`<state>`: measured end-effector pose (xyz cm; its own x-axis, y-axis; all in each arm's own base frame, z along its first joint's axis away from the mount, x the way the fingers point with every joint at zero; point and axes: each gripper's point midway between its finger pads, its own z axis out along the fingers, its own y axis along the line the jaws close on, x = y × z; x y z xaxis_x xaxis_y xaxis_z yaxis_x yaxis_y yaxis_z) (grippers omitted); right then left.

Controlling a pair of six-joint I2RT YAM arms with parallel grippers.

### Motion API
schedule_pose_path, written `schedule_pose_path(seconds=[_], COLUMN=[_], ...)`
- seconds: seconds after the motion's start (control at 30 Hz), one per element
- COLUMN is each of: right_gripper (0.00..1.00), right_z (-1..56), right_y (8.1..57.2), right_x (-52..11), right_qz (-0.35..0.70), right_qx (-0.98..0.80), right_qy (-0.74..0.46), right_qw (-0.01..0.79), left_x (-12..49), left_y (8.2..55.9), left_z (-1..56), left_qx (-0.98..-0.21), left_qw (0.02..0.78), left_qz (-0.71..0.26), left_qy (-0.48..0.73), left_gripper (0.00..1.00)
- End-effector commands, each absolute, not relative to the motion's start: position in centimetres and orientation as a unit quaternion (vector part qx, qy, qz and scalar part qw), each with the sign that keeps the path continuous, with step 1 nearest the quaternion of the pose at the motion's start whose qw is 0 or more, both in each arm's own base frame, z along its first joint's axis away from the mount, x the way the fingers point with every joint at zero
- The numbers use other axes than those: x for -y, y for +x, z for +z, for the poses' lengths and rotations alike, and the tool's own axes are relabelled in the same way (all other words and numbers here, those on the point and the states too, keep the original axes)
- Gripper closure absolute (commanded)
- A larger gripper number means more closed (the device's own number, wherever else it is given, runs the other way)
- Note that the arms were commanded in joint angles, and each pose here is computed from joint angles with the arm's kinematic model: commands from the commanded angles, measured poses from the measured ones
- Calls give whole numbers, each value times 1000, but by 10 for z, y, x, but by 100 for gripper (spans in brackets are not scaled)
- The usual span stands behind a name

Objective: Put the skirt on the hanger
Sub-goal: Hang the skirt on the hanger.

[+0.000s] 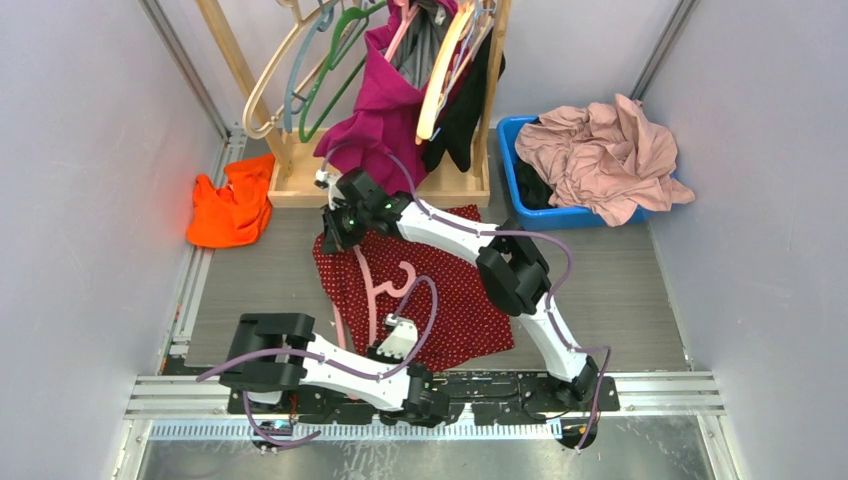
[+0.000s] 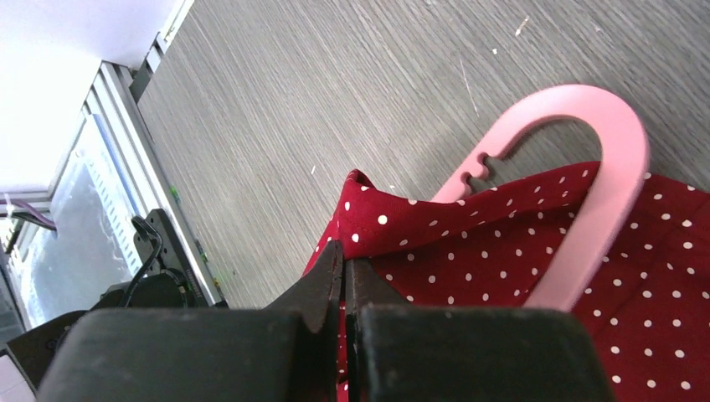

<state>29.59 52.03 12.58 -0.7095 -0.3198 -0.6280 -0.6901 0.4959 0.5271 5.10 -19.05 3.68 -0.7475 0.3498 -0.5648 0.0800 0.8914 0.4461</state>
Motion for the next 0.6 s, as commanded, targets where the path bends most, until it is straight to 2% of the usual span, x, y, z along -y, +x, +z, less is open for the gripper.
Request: schedule_pose_path(seconds=[0.0, 0.23, 0.57], right_gripper=[99, 99, 99], right_z=[188, 194, 207], right_y=[305, 320, 348], right_x=[-533, -536, -532], right_qz=[454, 480, 502], right_qx=[-792, -783, -775], right_qy=[-300, -278, -247], right_qw=[278, 282, 295], left_x=[248, 273, 291], left_y=[44, 37, 36], left_z=[28, 17, 14], left_qx=[-929, -939, -936], left_qw=[343, 328, 330], left_qz=[105, 54, 60], left_qy=[88, 89, 109], left_gripper=[100, 100, 100])
